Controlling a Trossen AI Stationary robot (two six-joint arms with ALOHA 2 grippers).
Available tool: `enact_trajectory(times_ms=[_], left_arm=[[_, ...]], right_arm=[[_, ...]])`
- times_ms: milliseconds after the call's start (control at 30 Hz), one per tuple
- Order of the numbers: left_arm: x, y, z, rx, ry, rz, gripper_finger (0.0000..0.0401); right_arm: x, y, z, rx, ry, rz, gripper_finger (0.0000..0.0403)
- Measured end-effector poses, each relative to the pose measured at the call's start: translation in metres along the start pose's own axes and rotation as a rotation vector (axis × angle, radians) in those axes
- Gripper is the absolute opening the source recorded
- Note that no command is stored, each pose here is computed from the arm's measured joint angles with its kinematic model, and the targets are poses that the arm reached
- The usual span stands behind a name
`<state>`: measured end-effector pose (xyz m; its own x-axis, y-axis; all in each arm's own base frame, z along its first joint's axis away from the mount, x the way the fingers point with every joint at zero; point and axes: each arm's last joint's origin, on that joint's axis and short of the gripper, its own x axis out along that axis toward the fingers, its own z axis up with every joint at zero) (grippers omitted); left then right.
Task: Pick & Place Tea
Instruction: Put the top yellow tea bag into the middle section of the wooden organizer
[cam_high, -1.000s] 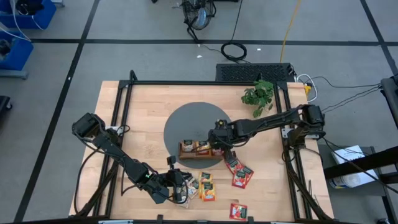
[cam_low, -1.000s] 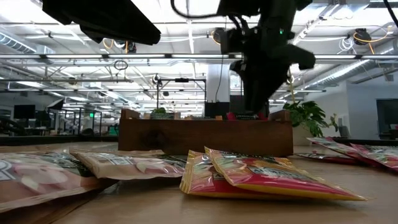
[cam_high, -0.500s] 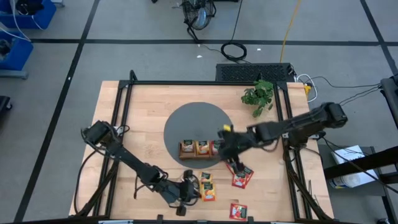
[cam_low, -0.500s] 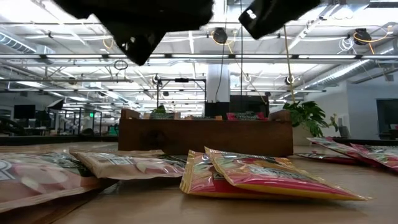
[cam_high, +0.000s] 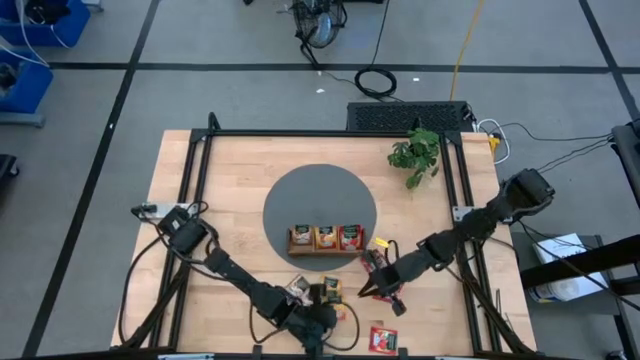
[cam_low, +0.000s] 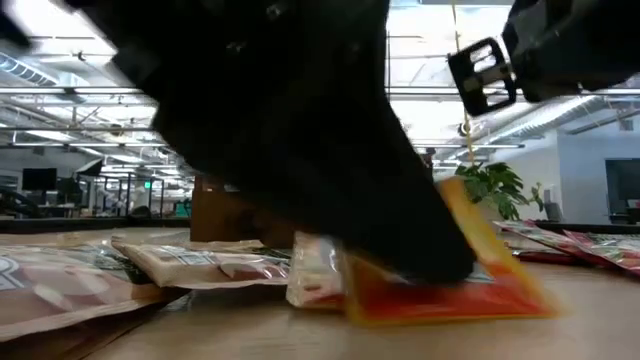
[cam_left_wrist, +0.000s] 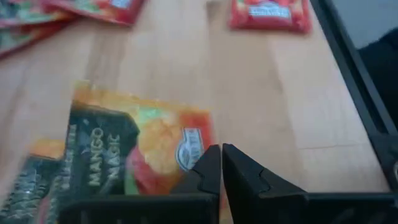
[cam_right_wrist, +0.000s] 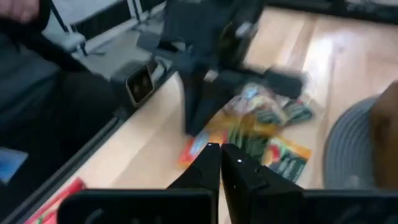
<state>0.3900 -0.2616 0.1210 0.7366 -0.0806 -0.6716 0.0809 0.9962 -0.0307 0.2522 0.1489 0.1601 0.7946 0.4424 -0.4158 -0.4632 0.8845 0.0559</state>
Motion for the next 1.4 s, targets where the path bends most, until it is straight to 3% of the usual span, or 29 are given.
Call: enact_trajectory(times_ms=[367,567,700,867,1200,1400], left_arm=[[-0.005,-0.001,0.003,-0.047,0.072,0.026,0.0021],[-0.006,0.002,-0.003,-0.057,0.126,0.052,0.0021],[-0.003,0.005,-0.007,-0.064,0.155,0.082,0.0021],[0.000,0.006,-0.010,-0.033,0.153,0.101,0.0021],[0.006,0.018,-0.008,0.004,0.145,0.155,0.0021],[0.016,0.019,-0.009,0.030,0.108,0.153,0.0021]], right_arm=[[0.035,-0.009,-0.033,0.154,0.090,-0.035,0.0029],[0.039,-0.019,-0.029,0.210,0.058,-0.056,0.0071],[0.039,-0.023,-0.024,0.274,0.021,0.026,0.0100],[0.039,-0.023,-0.025,0.341,0.033,0.027,0.0124],[0.037,-0.025,-0.042,0.502,0.188,-0.075,0.0124],[0.037,-0.027,-0.042,0.535,0.182,-0.082,0.0127]])
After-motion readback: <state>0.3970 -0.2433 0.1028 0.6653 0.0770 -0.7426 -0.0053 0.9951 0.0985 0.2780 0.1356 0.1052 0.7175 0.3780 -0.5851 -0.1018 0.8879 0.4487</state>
